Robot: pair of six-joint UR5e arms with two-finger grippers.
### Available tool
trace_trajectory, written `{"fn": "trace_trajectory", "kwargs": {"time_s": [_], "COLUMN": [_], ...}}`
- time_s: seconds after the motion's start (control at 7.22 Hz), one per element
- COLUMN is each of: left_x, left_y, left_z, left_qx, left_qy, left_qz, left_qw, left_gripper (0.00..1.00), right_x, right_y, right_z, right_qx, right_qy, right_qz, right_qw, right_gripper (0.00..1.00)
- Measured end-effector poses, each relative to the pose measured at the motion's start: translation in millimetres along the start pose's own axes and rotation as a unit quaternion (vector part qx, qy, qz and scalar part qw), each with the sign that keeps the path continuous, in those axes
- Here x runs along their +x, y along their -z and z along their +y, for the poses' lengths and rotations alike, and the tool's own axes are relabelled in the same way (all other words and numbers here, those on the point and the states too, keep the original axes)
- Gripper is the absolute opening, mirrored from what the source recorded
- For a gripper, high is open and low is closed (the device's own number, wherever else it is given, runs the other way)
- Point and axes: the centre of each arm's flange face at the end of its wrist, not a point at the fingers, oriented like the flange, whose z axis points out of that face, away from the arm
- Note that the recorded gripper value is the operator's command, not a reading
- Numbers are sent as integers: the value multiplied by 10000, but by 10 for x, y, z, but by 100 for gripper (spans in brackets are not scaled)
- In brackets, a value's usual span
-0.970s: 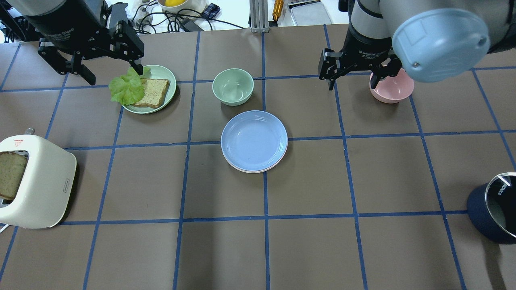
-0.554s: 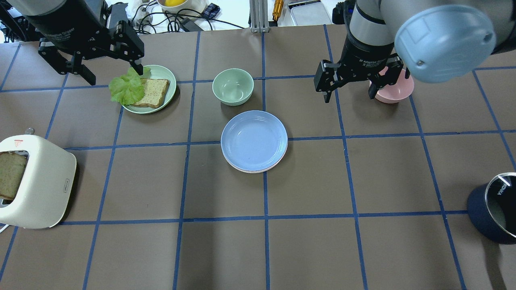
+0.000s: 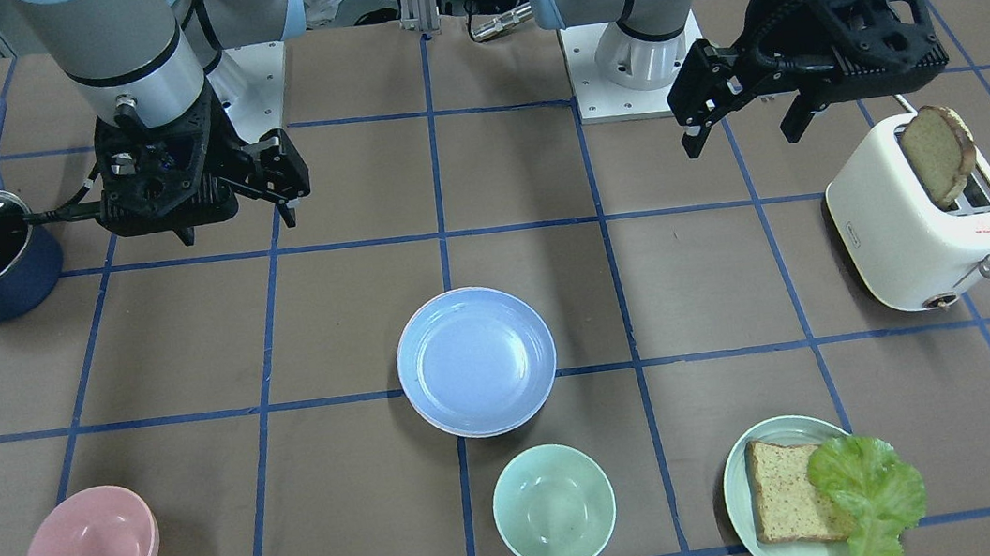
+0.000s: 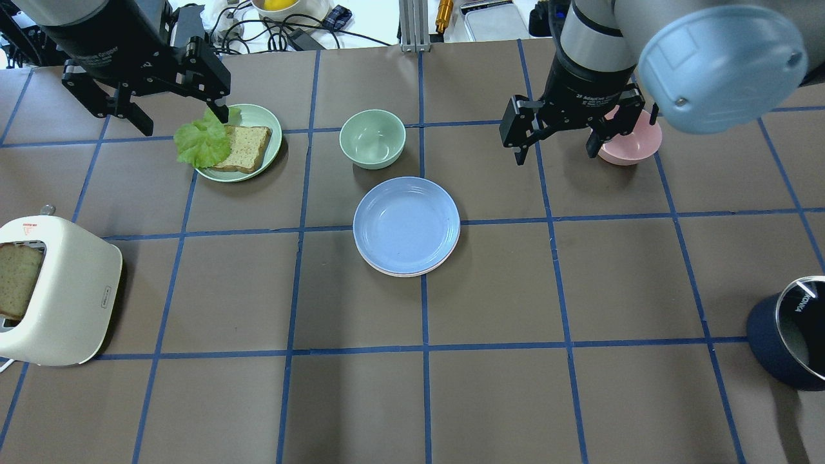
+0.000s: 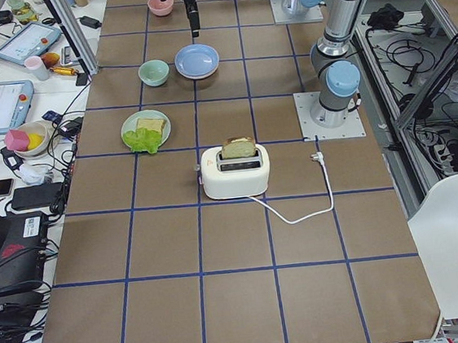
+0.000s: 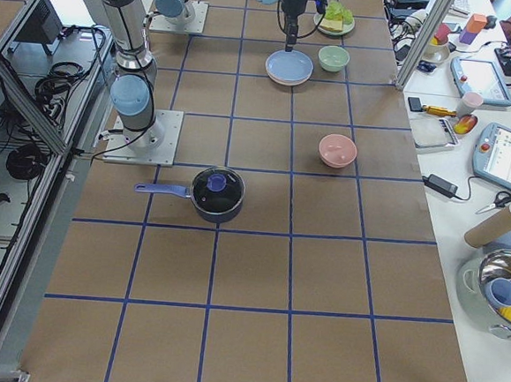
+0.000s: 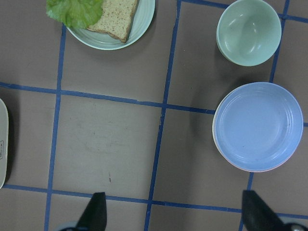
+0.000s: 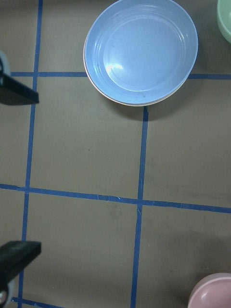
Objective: Stack three plates with pink and blue
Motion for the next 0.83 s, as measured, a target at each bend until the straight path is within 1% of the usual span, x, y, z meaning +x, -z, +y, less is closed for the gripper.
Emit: {"fn": "trace_trajectory", "kwargs": {"time_s": [0.14,0.28,0.83], "left_x": [-6,-10,-7], "left_y": [-7,-6,19], "left_z": [-4,-1,13], "left_qx": [-16,-17,20], "left_qy": [-214,-313,-304], "left_qz": [-13,-19,-7], "left_qw": [9998,9995,9995], "left_gripper": [100,100,100], "right_x": [-2,-1,0], "right_y": [7,8,20], "right_z": [7,9,2], "right_qx": [8,8,37], "right_qy": [4,3,8], "right_qz": [-5,-3,26], "right_qw": [10000,10000,10000], "right_gripper": [100,100,100]}}
